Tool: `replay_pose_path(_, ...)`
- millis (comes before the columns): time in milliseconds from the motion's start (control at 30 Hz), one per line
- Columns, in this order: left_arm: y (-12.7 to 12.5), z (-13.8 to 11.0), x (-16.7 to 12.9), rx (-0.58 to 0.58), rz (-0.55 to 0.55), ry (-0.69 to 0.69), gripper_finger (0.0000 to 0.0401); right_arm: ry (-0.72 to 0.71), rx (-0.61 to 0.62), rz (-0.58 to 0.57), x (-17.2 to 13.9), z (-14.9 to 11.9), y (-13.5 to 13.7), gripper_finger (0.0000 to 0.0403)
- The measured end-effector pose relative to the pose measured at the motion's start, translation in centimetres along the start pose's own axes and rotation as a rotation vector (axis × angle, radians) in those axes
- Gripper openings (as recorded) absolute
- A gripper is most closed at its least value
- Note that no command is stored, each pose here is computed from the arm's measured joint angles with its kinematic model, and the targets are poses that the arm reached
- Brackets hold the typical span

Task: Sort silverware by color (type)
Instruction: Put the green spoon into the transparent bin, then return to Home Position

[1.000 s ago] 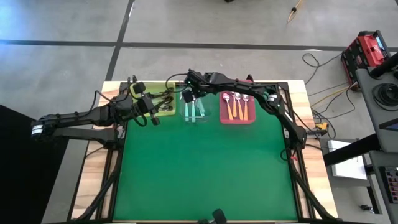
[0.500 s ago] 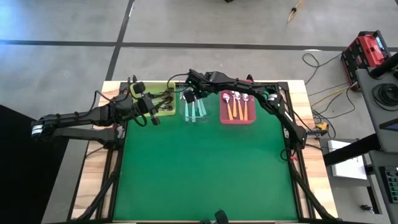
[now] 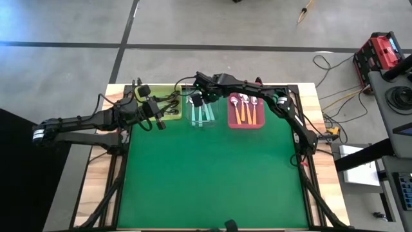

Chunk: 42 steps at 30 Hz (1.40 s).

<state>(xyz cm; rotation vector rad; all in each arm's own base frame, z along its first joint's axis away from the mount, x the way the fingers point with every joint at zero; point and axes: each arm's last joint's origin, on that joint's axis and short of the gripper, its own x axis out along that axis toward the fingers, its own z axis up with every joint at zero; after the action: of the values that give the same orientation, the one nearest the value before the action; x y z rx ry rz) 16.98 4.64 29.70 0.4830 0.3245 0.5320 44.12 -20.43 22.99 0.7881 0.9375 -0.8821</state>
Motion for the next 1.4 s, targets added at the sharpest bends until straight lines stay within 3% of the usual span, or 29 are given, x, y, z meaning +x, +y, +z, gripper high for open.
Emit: replay_pose_path(1400,0.0,-0.1,0.0,0.003,-0.003,0.007,0.0079,0.025,-0.002,-0.026,1.1,-0.1,-0.5,0.0047)
